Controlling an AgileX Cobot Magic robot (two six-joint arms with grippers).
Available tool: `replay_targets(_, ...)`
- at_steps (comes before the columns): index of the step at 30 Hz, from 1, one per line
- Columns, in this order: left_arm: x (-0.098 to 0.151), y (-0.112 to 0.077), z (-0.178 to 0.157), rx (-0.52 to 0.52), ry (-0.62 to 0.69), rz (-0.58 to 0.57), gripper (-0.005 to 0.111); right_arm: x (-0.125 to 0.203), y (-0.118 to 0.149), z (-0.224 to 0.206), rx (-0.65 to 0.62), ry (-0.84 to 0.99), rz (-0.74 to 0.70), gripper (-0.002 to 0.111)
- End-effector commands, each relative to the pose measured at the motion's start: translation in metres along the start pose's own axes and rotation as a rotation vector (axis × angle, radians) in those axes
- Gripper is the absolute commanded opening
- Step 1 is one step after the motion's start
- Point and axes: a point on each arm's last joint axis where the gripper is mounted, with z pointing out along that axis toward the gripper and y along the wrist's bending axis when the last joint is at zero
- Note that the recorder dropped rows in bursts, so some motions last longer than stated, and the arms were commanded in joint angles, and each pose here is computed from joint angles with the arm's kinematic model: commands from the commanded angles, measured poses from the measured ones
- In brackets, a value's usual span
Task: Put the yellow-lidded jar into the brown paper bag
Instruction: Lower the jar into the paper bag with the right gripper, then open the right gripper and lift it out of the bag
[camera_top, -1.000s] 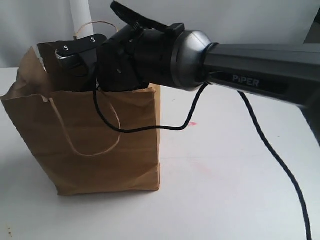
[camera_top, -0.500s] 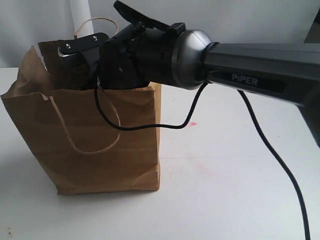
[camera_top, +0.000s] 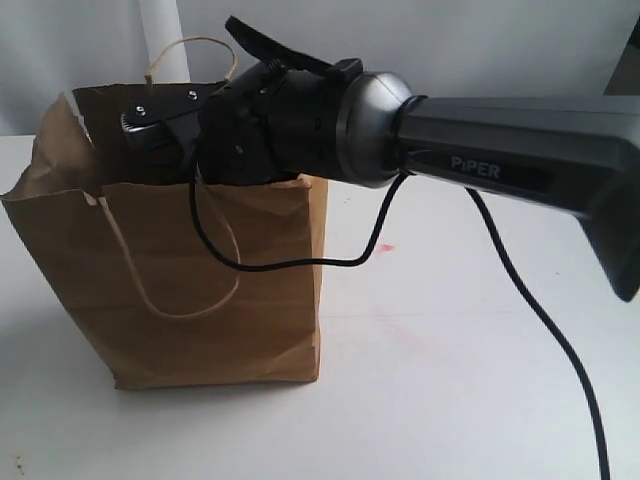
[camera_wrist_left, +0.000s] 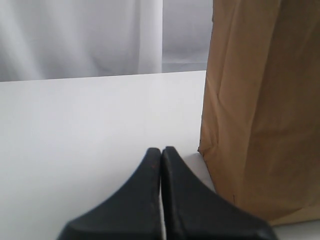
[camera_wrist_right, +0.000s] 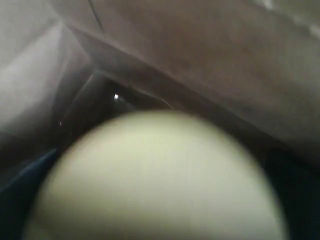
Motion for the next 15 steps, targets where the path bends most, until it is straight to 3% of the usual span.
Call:
replay_targets(1, -0.001, -0.001, 0.000, 0.008, -0.008, -0.006, 0.001, -0.004, -0.003, -0.006, -0.005, -0.003, 0.016, 0.105)
replay_targets(12, -0.001, -0.001, 0.000, 0.008, -0.008, -0.006, 0.001, -0.042, 0.001, -0.078, -0.041, -0.147, 0.038, 0.105)
replay_targets(15, -0.001, -0.001, 0.000, 0.008, -0.008, -0.006, 0.001, -0.046, 0.001, -0.097, -0.054, -0.168, 0.049, 0.098)
